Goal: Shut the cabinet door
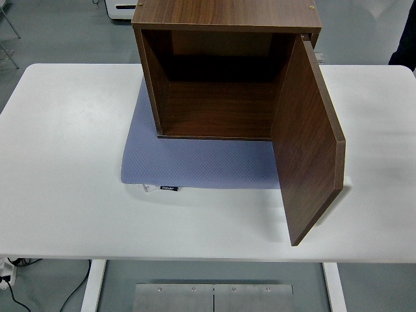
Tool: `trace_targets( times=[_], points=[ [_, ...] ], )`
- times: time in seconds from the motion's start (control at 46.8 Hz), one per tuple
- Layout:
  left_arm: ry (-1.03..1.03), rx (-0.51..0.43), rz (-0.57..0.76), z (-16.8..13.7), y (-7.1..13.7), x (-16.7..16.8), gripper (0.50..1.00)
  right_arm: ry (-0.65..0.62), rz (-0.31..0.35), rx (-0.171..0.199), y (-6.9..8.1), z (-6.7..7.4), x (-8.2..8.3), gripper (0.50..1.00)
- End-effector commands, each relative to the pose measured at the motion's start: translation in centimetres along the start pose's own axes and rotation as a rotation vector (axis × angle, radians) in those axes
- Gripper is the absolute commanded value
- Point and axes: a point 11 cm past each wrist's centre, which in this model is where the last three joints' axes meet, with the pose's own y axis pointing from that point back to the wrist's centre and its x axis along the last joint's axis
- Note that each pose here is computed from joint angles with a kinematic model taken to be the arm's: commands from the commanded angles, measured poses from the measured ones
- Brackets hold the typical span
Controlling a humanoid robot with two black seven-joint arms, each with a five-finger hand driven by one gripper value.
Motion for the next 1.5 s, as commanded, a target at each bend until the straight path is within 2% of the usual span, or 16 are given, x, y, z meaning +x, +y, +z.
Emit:
trace_targets(
  times=[0.0,0.085,0.214,0.278,0.427,0.598,0.748,0.94,1.132,1.197,1.261,1.474],
  points=[
    [0.000,0.000,0.000,0.0,0.0,0.0,1.000,0.012,-0.011,0.006,0.2,-0.5,-0.1,1.000],
    [0.000,0.000,0.000,0.0,0.0,0.0,1.000,0.015,-0.022,0.017,0.1,-0.9,-0.5,1.000],
    [0.000,0.000,0.000,0.0,0.0,0.0,1.000,0.033,-0.016,0.015,0.4,-1.4,0.1,1.000],
    [0.000,0.000,-0.002,0.0,0.0,0.0,1.000,0.049,-0.007,0.011,0.8,-1.7,0.8,1.000],
    [0.000,0.000,0.000,0.0,0.0,0.0,1.000,0.119,-0.013,0.013,1.9,-4.0,1.8,1.000],
    [0.000,0.000,0.000,0.0,0.0,0.0,1.000,0.173,-0.040,-0.010,3.5,-4.4,2.0,1.000],
    [0.000,-0.002,0.000,0.0,0.0,0.0,1.000,0.209,-0.091,-0.041,4.8,-4.1,1.2,1.000],
    [0.000,0.000,0.000,0.0,0.0,0.0,1.000,0.277,-0.164,-0.068,6.4,-4.7,-0.3,1.000],
    [0.000,0.000,0.000,0.0,0.0,0.0,1.000,0.315,-0.168,-0.096,8.2,-5.2,0.3,1.000],
    [0.000,0.000,0.001,0.0,0.0,0.0,1.000,0.315,-0.170,-0.109,8.9,-4.9,0.5,1.000],
    [0.000,0.000,0.000,0.0,0.0,0.0,1.000,0.316,-0.178,-0.110,9.5,-5.0,0.3,1.000],
    [0.000,0.000,0.000,0.0,0.0,0.0,1.000,0.391,-0.268,-0.108,10.7,-5.0,-1.7,1.000]
  ],
)
